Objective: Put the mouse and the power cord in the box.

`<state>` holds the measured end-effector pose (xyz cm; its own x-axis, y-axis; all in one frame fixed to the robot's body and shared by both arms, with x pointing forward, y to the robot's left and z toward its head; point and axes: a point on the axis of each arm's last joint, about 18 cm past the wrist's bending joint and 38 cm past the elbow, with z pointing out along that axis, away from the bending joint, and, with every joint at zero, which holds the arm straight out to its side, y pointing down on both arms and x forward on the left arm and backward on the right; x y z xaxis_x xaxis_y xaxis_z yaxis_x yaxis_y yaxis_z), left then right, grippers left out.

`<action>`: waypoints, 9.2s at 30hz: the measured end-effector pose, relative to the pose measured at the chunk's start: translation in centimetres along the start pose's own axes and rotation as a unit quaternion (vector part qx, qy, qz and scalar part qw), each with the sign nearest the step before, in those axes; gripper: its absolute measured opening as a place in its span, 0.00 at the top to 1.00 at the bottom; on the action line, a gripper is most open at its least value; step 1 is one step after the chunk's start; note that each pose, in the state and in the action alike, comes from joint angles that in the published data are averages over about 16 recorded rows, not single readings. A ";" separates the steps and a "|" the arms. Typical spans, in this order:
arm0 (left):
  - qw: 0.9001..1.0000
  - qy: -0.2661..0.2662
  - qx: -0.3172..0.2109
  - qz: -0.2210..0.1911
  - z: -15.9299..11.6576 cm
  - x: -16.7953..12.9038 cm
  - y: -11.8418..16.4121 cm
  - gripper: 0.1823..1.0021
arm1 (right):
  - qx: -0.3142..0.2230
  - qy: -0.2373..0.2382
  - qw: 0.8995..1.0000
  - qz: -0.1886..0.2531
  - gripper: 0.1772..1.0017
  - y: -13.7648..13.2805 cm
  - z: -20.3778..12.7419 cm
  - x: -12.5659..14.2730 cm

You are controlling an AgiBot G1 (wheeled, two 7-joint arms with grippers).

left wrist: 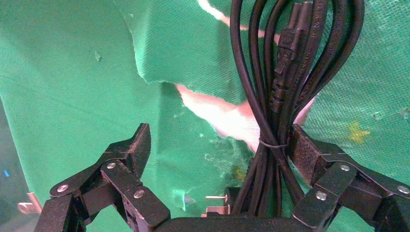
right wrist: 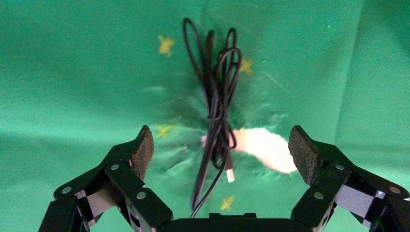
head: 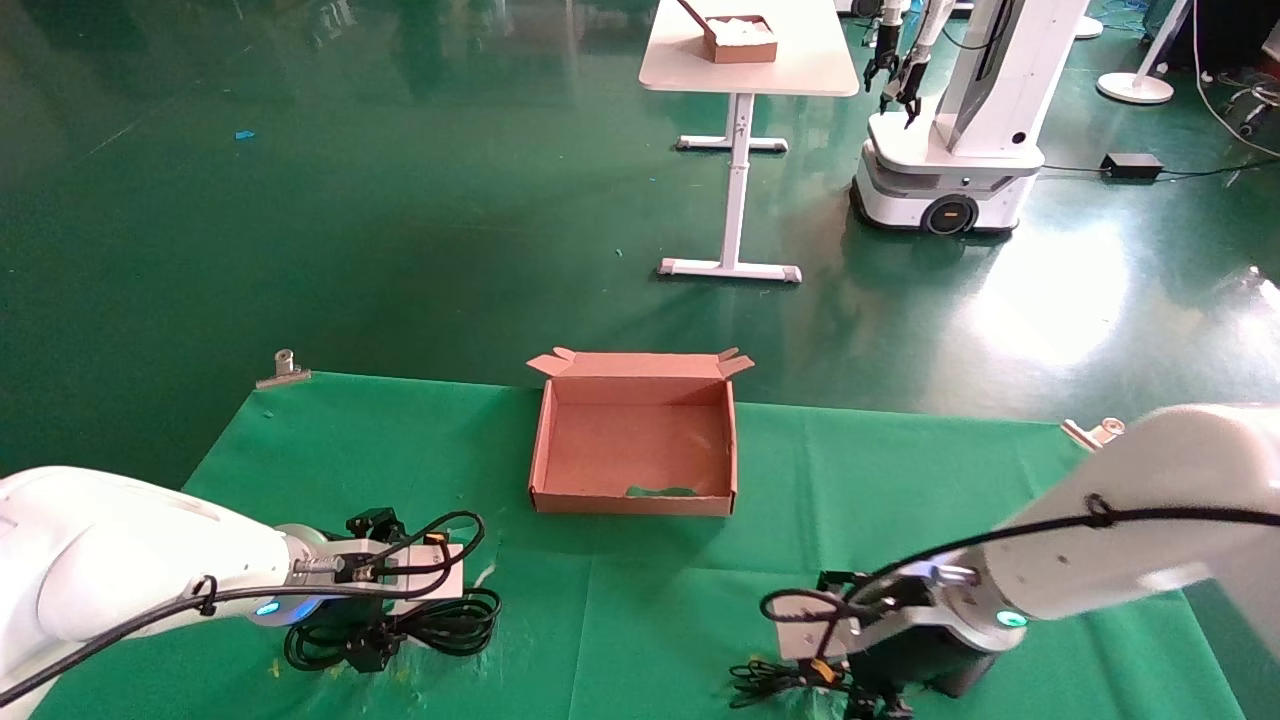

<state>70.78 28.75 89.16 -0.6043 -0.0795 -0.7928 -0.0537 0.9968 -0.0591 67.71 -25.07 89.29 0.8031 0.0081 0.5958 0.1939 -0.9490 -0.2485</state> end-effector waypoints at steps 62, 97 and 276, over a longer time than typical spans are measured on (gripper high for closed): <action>1.000 -0.002 0.003 -0.001 -0.2 -0.2 0.0 0.87 | -0.003 0.003 1.000 0.004 0.93 -0.5 1.0 1.2; 0.970 -0.163 0.179 0.030 -3.0 -9.2 -17.3 0.89 | -0.004 0.223 0.974 0.039 0.96 2.1 -19.5 8.9; 0.856 0.171 0.377 -0.310 -7.6 4.0 -2.6 0.00 | 0.530 0.031 0.840 0.109 0.00 -1.5 -20.6 -10.3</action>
<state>62.51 25.80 90.78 -0.8493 -0.4646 -0.2506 0.0014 0.4727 -0.8812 47.54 -30.21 99.21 0.8605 -0.1774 0.4776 0.4645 -0.1120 -0.8785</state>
